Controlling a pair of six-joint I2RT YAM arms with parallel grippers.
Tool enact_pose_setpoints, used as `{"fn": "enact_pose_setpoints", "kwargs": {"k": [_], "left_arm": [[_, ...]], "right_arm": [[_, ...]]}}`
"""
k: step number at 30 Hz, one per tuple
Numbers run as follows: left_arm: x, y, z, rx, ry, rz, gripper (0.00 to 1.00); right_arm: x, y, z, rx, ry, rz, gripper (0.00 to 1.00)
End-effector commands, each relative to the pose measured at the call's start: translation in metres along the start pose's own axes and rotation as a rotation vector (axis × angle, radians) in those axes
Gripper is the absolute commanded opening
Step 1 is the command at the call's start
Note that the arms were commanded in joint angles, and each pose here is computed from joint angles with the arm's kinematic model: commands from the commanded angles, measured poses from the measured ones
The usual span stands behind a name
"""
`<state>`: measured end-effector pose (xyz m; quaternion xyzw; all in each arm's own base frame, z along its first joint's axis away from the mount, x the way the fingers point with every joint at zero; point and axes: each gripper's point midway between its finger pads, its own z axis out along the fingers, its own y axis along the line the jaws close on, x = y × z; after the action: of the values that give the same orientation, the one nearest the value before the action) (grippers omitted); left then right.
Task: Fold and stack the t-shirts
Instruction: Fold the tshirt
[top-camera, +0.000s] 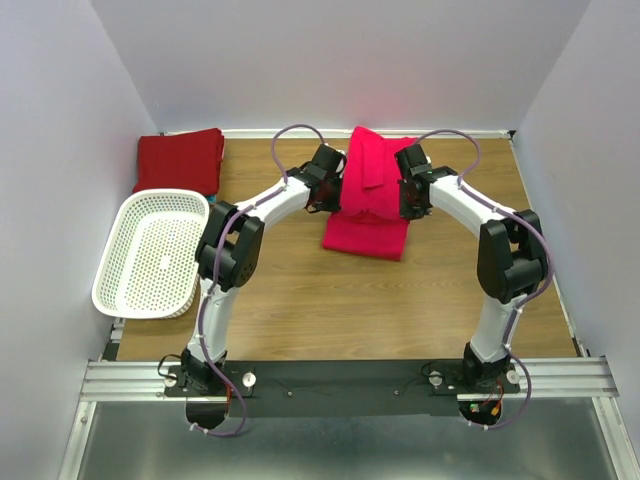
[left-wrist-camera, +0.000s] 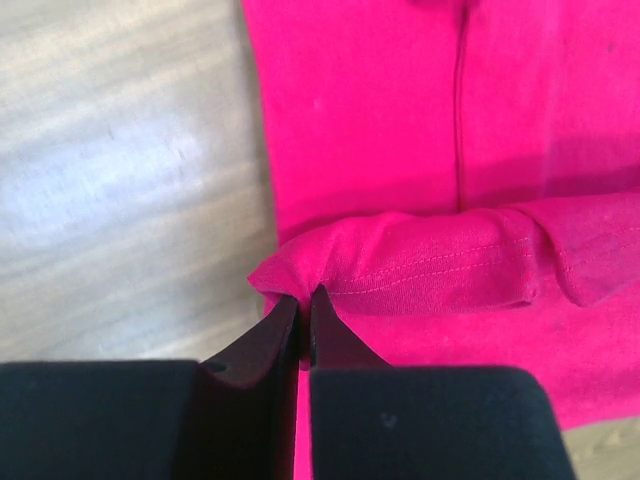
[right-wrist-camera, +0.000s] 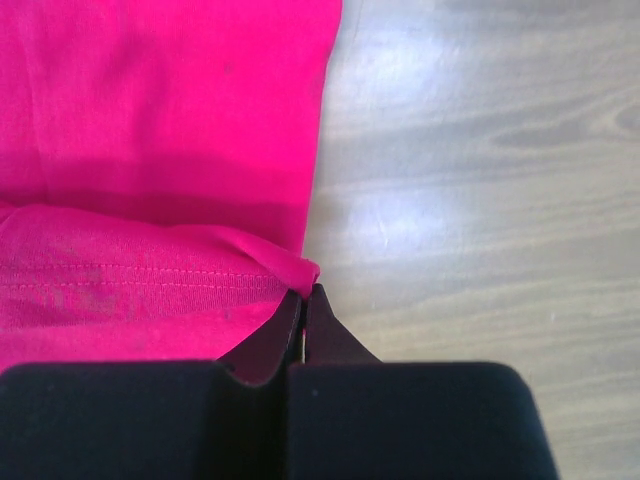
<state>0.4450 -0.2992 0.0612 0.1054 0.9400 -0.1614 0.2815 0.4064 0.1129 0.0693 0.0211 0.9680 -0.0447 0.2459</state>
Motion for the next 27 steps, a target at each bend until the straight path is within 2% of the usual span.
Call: {"fn": "enact_pose_setpoints", "kwargs": {"k": [1, 11, 22, 27], "left_arm": [[-0.033, 0.013, 0.003, -0.061, -0.118, -0.007, 0.1], [-0.049, 0.013, 0.006, -0.061, -0.207, -0.045, 0.09], [-0.039, 0.016, 0.034, -0.057, -0.187, -0.047, 0.1], [-0.038, 0.024, 0.038, -0.092, -0.195, -0.058, 0.12]], "right_arm": [[-0.015, -0.015, 0.019, 0.07, -0.063, 0.019, 0.01], [-0.022, -0.015, 0.032, 0.069, -0.104, 0.036, 0.01], [-0.021, -0.017, 0.051, 0.074, -0.103, 0.053, 0.01], [-0.019, -0.016, 0.06, 0.069, -0.1, 0.04, 0.05]]}}
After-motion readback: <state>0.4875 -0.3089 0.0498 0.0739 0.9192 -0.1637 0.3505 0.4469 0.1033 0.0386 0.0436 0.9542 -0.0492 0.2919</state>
